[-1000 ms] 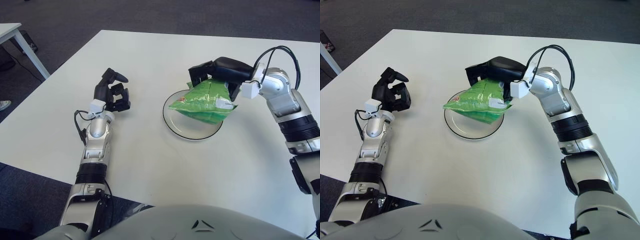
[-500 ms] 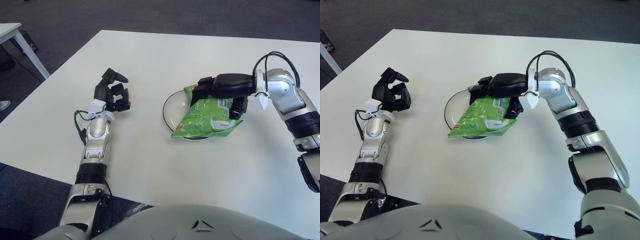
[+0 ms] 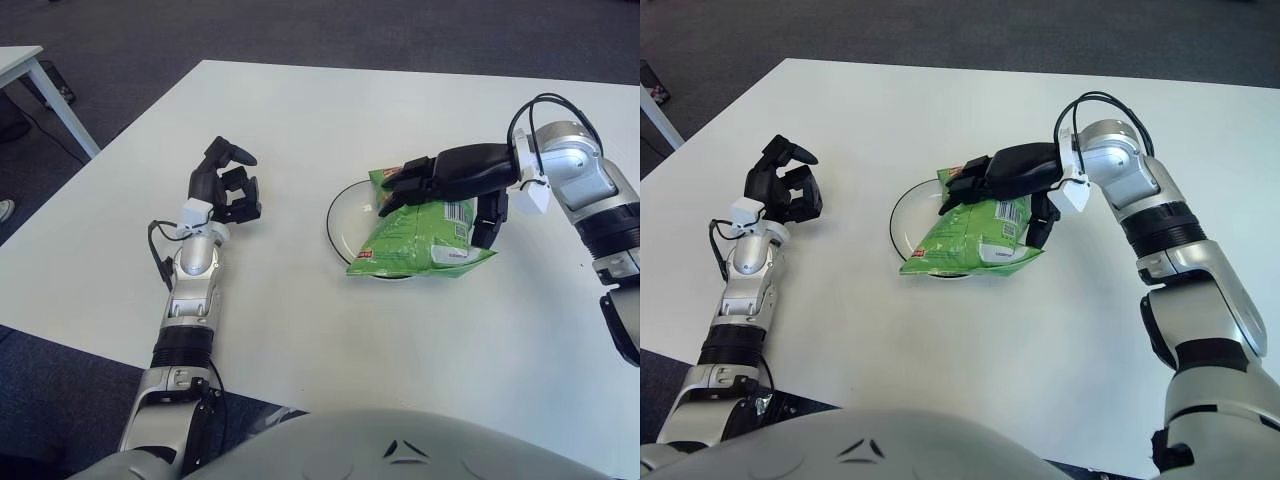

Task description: Put the snack into the plate.

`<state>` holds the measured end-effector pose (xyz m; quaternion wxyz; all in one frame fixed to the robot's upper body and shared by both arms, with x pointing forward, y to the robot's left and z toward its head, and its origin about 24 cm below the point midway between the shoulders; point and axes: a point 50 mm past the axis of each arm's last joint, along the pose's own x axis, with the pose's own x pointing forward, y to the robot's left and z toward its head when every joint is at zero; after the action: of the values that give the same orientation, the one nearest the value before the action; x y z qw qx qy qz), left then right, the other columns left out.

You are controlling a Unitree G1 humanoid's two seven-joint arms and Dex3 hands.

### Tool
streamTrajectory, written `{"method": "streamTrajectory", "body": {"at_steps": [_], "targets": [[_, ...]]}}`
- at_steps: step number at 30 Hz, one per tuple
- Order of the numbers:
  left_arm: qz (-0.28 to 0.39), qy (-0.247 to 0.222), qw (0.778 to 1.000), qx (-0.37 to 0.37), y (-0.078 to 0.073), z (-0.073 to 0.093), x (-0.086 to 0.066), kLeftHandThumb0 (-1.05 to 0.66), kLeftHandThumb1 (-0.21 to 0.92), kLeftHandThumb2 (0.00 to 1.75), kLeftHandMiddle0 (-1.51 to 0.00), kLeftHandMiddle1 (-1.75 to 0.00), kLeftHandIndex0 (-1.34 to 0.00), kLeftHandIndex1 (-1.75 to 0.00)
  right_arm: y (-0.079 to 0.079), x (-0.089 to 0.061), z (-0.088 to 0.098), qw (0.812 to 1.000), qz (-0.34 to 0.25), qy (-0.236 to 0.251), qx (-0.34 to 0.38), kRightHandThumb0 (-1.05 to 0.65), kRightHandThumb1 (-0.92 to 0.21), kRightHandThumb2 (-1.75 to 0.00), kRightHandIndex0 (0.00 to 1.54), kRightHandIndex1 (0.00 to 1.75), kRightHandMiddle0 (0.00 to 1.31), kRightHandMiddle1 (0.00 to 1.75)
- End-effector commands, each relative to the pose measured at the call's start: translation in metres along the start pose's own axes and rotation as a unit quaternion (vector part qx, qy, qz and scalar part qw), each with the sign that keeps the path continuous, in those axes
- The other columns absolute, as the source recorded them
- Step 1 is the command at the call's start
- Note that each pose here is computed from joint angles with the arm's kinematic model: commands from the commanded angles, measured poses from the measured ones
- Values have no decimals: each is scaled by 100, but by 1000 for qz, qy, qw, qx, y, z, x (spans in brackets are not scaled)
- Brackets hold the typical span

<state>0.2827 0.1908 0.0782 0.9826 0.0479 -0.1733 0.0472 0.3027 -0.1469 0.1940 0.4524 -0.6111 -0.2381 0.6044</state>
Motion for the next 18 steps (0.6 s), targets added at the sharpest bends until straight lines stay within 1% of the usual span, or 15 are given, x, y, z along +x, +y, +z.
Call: {"method": "streamTrajectory", "body": {"at_steps": [1, 5, 11, 14, 16, 18], "targets": [[23, 160, 987, -22, -11, -60, -71, -45, 43, 117, -110, -175, -52, -175, -3, -9, -3, 1000, 26, 8, 0, -81, -51, -59, 0, 0, 0, 47], [20, 160, 987, -25, -11, -60, -71, -44, 43, 117, -110, -175, -52, -175, -7, -11, -2, 1000, 24, 6, -9, -77, -49, -65, 0, 0, 0, 46], [13, 159, 987, -30, -12, -60, -71, -44, 44, 116, -111, -175, -52, -175, -7, -12, -4, 999, 34, 10, 5, -79, -48, -66, 0, 0, 0, 39], [12, 159, 987, -31, -12, -60, -71, -44, 44, 116, -111, -175, -51, -175, -10, -16, -4, 999, 31, 6, 12, -77, -47, -66, 0, 0, 0, 40], [14, 159, 987, -30, -12, -60, -71, -44, 45, 115, -111, -175, -51, -175, -25, -30, -4, 1000, 22, 7, 13, -76, -46, -67, 0, 0, 0, 41], [15, 158, 987, -29, -13, -60, -71, -44, 45, 115, -112, -175, -51, -175, -34, -38, -4, 1000, 17, 7, 14, -75, -45, -69, 0, 0, 0, 43]]}}
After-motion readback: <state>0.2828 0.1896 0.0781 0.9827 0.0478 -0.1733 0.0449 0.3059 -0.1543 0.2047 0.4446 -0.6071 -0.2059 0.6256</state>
